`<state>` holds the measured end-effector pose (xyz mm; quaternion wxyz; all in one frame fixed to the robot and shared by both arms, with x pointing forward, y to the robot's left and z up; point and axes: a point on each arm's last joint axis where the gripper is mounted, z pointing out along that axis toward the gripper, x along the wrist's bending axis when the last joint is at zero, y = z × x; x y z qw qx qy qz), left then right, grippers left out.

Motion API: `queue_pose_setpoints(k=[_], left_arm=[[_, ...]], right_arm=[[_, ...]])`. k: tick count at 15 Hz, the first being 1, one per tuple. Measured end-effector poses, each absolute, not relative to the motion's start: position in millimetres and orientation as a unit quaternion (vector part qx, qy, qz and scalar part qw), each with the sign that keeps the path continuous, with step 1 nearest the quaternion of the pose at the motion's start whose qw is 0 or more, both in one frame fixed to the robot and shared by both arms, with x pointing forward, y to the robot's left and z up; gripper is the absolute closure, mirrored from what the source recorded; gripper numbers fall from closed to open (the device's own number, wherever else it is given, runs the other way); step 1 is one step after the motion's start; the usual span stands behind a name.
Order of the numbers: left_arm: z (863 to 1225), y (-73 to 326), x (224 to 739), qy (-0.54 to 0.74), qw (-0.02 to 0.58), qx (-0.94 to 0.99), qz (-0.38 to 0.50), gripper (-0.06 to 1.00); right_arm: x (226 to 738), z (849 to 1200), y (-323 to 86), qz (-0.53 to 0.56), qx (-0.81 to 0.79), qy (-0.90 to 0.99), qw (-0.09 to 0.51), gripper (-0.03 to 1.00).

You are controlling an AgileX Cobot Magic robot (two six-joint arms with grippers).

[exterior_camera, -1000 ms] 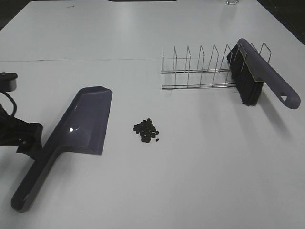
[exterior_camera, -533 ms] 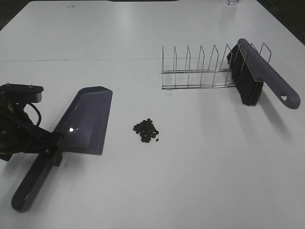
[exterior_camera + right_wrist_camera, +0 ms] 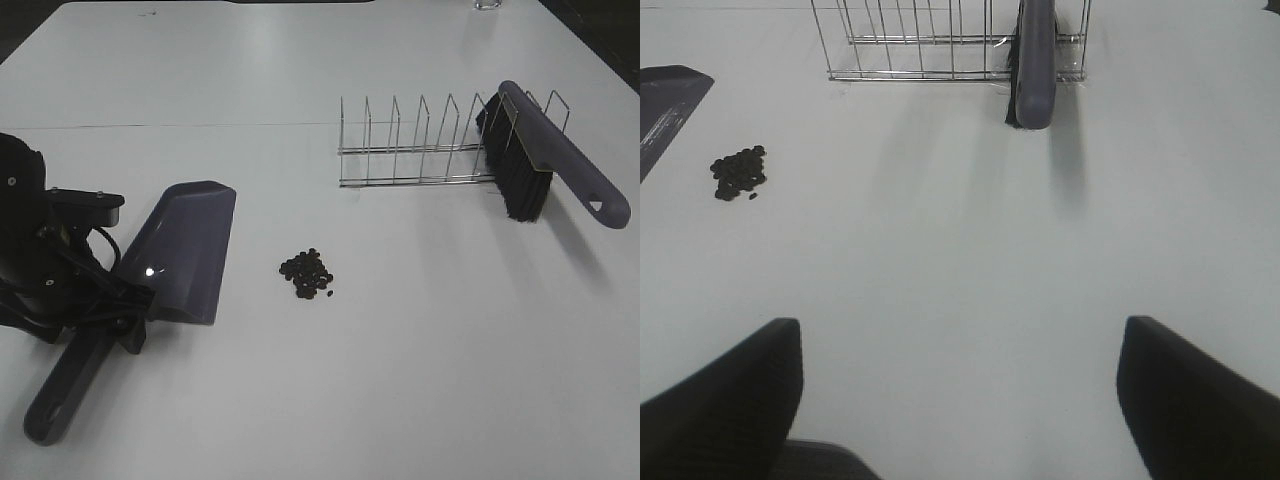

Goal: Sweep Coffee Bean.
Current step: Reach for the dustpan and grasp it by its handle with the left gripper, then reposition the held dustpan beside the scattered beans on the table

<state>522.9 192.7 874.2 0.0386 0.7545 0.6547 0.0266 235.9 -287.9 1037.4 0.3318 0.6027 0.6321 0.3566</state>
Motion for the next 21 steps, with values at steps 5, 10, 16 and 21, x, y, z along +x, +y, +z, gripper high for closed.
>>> queue_pose_setpoints(k=[5,10,16,21], left_arm=[[875.1,192.2,524.2,0.654,0.041,0.755,0.028,0.47],[875.1,191.2,524.6,0.658,0.047,0.752,0.026,0.62],[880.7,191.1,524.2,0.643,0.039,0.764,0.022,0.62],[884.1,191.7,520.9,0.647,0.030,0.762,0.012,0.62]], right_arm=[[235.9,1037.4,-287.9,0.357,0.603,0.632,0.331,0.21],[235.9,1037.4,-287.9,0.357,0.603,0.632,0.331,0.21],[235.9,1037.4,-287.5,0.359,0.602,0.632,0.330,0.21],[235.9,1037.5,-287.2,0.360,0.602,0.632,0.329,0.21]])
